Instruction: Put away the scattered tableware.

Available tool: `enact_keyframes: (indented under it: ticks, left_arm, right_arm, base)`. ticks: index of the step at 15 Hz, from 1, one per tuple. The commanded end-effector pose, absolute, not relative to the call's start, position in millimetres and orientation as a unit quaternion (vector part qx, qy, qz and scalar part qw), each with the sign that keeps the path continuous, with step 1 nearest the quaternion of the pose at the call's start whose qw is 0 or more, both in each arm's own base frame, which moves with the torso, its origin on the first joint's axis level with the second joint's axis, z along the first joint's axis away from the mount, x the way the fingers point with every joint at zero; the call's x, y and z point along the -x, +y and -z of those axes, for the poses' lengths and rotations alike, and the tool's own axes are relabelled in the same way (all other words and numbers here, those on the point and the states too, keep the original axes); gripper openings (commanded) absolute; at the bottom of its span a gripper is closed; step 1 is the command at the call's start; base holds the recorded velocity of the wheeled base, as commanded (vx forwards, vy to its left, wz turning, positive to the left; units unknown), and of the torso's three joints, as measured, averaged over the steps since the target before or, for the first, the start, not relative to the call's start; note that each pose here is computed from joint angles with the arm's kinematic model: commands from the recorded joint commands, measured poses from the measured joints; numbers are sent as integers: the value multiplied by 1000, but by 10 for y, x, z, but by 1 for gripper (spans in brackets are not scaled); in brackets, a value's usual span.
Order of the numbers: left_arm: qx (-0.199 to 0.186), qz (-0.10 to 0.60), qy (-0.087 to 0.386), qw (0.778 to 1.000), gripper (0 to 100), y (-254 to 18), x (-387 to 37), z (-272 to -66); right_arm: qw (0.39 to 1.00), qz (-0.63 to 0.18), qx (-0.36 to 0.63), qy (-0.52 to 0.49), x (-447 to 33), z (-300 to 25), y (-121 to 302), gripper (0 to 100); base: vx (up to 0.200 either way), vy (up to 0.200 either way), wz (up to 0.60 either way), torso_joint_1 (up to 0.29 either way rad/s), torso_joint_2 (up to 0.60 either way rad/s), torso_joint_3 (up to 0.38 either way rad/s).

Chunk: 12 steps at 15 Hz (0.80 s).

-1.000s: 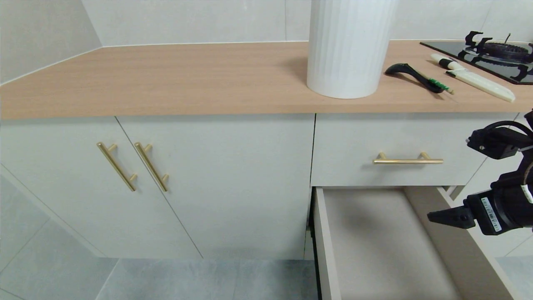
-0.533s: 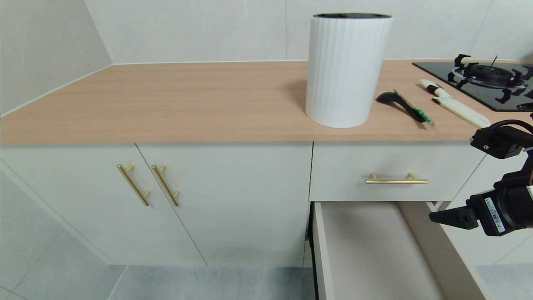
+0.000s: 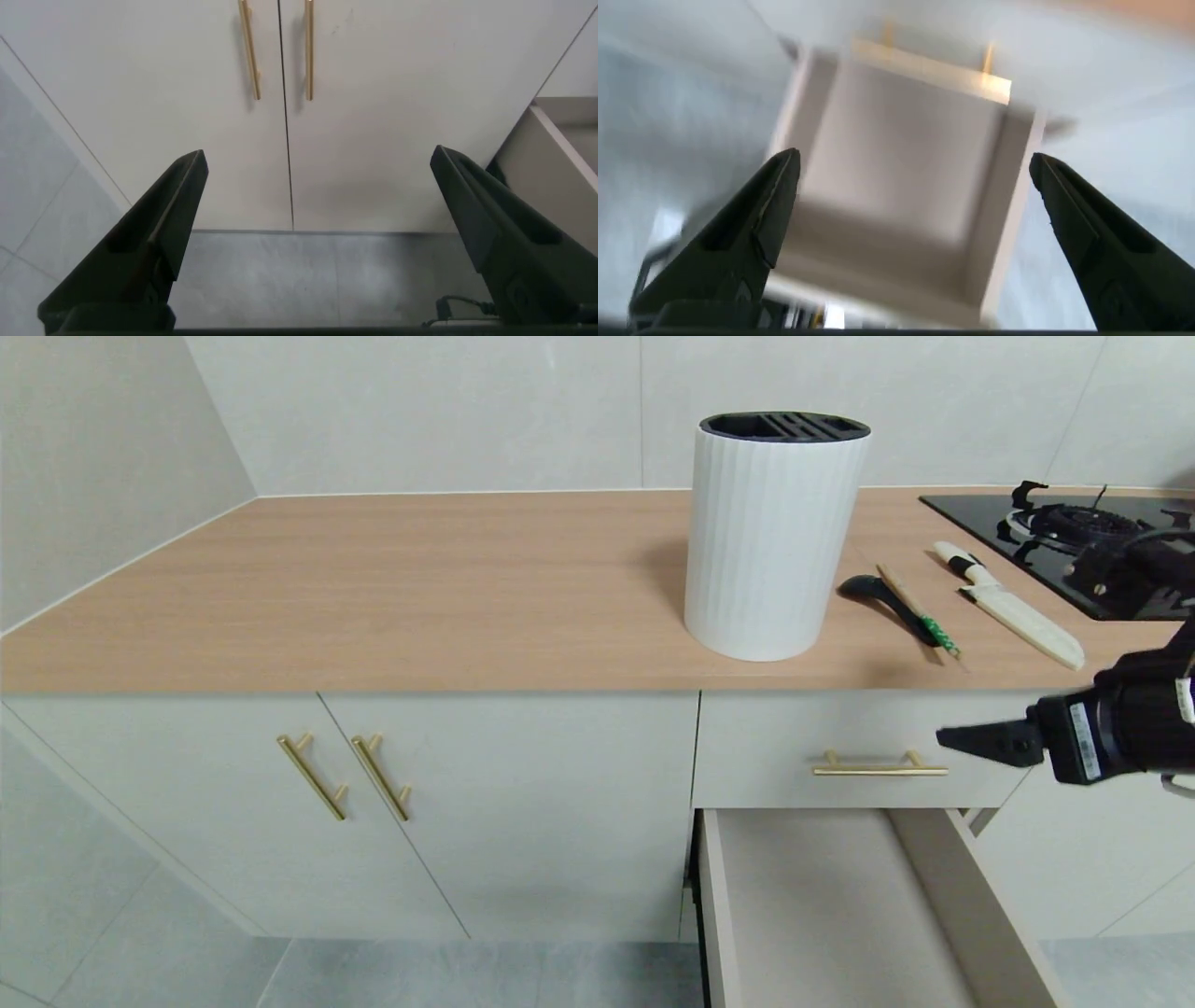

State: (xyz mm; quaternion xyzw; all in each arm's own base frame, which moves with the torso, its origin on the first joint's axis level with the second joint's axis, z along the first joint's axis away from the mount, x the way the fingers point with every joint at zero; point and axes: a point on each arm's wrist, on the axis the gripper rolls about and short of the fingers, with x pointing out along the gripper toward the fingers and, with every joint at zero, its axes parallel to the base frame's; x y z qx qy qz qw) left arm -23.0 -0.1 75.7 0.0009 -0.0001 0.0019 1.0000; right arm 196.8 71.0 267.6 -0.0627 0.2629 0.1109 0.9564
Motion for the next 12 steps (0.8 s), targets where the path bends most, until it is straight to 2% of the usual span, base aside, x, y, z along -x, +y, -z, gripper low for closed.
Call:
enact_keyframes:
  ticks: [1, 4, 5, 12]
  left_arm:
    - [-1, -2, 0, 1000, 100, -1, 229, -757]
    - [-1, -2, 0, 1000, 100, -1, 229, -757]
    - [-1, -2, 0, 1000, 100, -1, 229, -757]
    - [-1, -2, 0, 1000, 100, -1, 229, -757]
  right_arm:
    - [964, -83, 62, 244, -2163, -2869, 696, 100]
    - [967, -59, 58, 239, -2298, -3155, 685, 100]
    - [968, -44, 54, 240, -2408, -3161, 640, 100]
    - [962, -27, 51, 267, -2837, -2909, 638, 100]
  base:
    - [0, 0, 0, 0, 0, 0]
    - [0, 0, 0, 0, 0, 0]
    - [0, 0, 0, 0, 0, 0]
    - [0, 0, 0, 0, 0, 0]
